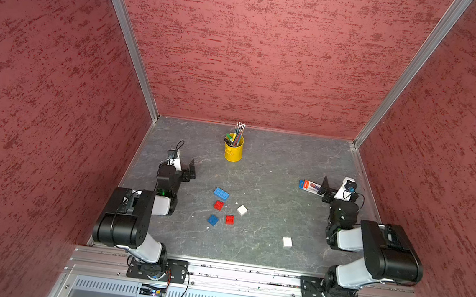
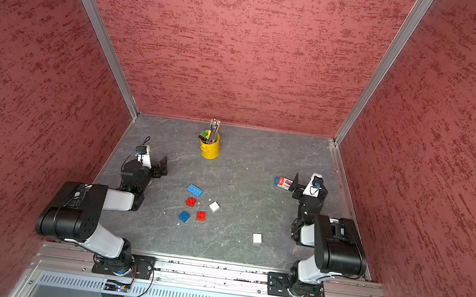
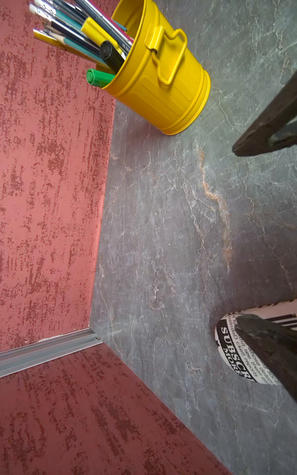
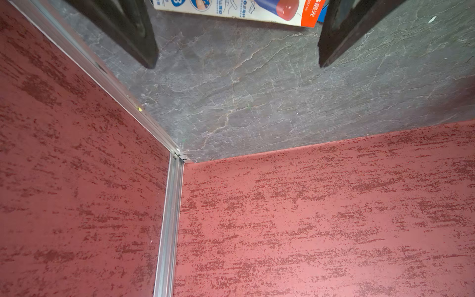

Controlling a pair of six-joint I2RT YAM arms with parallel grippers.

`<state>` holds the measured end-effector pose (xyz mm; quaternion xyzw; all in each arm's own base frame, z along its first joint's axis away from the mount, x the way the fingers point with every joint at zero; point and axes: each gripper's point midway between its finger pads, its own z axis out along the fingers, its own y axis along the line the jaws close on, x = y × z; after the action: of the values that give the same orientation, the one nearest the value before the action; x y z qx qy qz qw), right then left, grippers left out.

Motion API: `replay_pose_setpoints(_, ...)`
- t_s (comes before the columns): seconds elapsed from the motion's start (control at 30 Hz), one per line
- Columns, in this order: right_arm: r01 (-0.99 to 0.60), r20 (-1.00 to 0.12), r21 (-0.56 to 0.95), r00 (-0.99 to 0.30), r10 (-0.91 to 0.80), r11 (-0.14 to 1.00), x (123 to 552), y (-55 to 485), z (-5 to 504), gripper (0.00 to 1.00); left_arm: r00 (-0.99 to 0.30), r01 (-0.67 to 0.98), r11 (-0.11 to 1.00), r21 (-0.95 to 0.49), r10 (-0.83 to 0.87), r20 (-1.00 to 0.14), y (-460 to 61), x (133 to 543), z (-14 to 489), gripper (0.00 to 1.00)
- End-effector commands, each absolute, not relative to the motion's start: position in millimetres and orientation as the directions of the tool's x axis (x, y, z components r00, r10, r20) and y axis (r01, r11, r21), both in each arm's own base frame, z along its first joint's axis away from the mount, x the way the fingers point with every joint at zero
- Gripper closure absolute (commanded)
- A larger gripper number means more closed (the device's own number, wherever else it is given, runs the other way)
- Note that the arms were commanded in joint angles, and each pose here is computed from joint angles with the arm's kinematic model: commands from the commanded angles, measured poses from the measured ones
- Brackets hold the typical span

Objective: Assemble the letter y with lego
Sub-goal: Adjust the lego brick at the center of the board.

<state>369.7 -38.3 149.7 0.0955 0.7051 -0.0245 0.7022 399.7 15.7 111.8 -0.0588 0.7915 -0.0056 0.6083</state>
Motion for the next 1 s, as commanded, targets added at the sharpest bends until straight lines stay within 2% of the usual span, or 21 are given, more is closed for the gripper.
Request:
replay_pose_setpoints(0.0, 0.146, -0.996, 0.091, 0.012, 0.090, 0.985, 374, -33, 155, 0.00, -0.249, -0.069, 0.995, -0.075, -0.090, -0.964, 12, 401, 114, 0.00)
replay_pose_setpoints(0.73, 0.146, -0.996, 0.094, 0.021, 0.092, 0.985, 372, -33, 157, 0.01, -0.244, -0.069, 0.995, -0.077, -0.092, -0.965, 13, 401, 116, 0.00)
replay_pose_setpoints(0.97, 0.176, -0.993, 0.118, 0.037, 0.113, 0.977, 372, -38, 197, 0.01, -0.250, -0.110, 0.992, -0.054, -0.080, -0.965, 15, 395, 156, 0.00)
